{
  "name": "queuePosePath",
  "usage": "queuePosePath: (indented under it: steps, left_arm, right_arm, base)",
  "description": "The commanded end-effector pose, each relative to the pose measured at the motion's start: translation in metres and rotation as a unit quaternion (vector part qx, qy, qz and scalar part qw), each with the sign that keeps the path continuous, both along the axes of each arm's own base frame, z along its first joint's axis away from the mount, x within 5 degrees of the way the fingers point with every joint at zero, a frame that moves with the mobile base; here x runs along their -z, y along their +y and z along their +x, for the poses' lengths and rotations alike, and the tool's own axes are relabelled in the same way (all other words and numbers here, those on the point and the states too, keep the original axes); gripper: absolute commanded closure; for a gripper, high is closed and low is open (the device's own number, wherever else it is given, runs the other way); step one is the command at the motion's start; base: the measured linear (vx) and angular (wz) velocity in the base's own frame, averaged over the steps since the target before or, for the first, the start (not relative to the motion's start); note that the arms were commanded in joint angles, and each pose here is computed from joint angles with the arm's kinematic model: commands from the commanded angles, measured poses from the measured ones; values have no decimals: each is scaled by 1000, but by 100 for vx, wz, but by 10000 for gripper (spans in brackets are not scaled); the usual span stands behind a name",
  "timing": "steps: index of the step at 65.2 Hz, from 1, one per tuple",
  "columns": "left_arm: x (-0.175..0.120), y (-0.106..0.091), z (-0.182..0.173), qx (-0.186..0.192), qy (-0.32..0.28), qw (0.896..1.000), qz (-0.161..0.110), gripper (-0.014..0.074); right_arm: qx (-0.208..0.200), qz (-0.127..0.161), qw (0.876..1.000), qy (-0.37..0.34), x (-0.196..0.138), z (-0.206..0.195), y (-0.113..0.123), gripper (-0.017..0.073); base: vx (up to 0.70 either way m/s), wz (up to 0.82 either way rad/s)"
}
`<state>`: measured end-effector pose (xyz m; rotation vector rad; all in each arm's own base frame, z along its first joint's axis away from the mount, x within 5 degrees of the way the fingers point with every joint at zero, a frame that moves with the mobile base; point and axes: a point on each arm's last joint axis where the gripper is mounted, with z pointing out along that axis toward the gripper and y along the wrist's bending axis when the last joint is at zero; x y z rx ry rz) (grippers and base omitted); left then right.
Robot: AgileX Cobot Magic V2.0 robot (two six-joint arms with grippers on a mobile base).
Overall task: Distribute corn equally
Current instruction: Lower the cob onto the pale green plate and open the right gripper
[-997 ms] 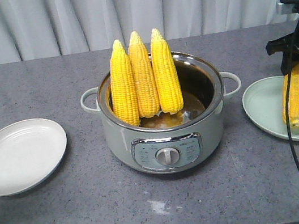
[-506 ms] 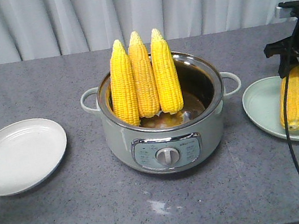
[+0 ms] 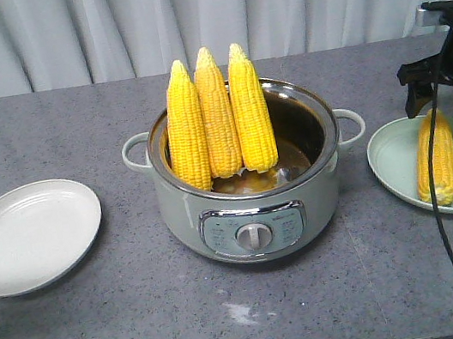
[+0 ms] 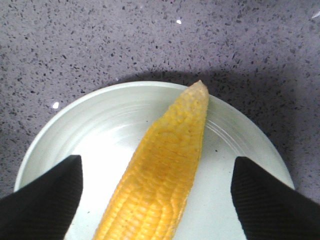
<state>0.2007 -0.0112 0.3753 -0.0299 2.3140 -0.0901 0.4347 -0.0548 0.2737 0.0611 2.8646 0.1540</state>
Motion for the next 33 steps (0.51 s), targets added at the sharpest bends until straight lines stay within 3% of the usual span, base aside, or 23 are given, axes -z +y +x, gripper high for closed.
queuePosePath:
  steps: [1, 33]
  left_arm:
    - [-17, 0, 1, -6, -52, 999, -12, 1]
    - [-17, 0, 1, -6, -53, 999, -11, 1]
  right_arm:
    - [-6, 6, 999, -39, -45, -17, 3, -35]
    - [-48, 10, 986, -160, -133, -80, 25, -35]
  base:
    - [0, 0]
    - [0, 0]
